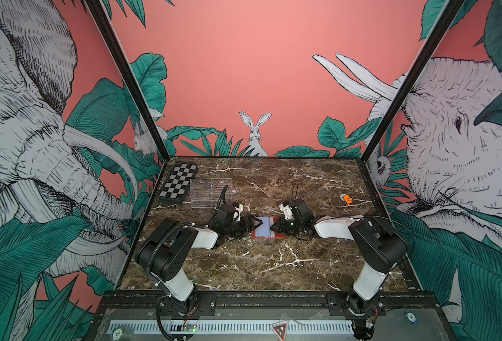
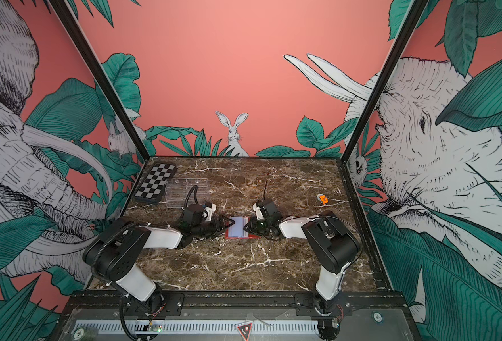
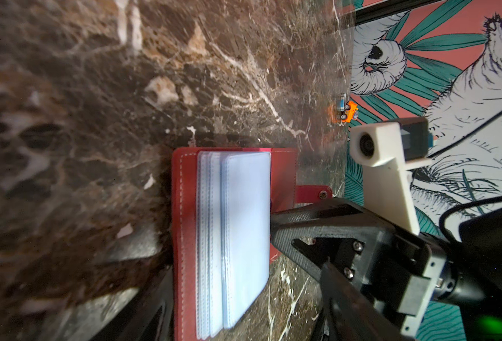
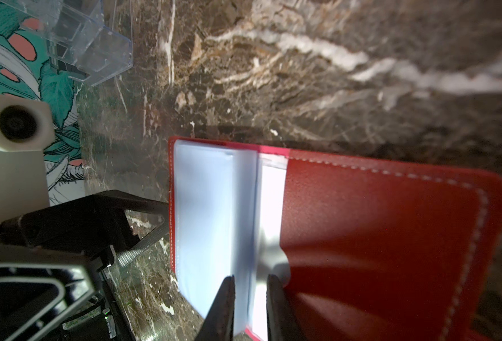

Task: Take the credit cards out of the card holder
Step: Flip over the card slot in the card holder.

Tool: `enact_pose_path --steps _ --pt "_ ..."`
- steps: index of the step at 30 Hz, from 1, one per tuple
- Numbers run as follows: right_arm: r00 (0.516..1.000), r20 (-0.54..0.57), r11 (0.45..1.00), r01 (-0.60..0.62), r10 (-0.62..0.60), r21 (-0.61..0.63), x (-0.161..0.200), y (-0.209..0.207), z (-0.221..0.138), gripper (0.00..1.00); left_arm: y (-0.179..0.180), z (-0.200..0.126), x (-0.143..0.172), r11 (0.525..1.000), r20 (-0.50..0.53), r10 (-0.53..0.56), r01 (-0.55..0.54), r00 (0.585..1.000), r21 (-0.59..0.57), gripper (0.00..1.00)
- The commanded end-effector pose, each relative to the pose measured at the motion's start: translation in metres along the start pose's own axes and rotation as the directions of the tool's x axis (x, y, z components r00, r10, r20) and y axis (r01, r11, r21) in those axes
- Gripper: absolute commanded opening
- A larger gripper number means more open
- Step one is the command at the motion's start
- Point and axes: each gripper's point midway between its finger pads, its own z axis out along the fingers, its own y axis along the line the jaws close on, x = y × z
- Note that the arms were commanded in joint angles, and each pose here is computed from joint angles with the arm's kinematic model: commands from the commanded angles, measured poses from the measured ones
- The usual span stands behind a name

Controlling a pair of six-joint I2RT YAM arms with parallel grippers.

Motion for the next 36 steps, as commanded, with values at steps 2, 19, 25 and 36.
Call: enact_pose_path --steps 2,19,25,36 --pt "1.0 -0.008 1.0 -0.006 0.006 0.031 0.007 -0.014 0.006 0.21 0.0 -0.002 0.005 0.999 -0.007 -0.007 0.007 1.0 0.039 0.76" --pt "1.0 -0.016 0.999 0.005 -0.005 0.037 0.011 -0.017 0.006 0.21 -0.007 -0.006 0.0 0.995 0.042 0.074 -0.077 0.996 0.065 0.27" --pt "1.0 -0.019 1.0 0.004 -0.004 0.031 0.013 -0.018 0.006 0.21 -0.004 -0.005 0.001 0.995 0.04 0.085 -0.087 0.996 0.053 0.17" --pt "1.0 -0.018 1.0 0.015 -0.015 0.015 0.011 -0.012 0.004 0.21 -0.003 -0.004 0.004 0.993 0.016 0.103 -0.104 0.995 0.052 0.0"
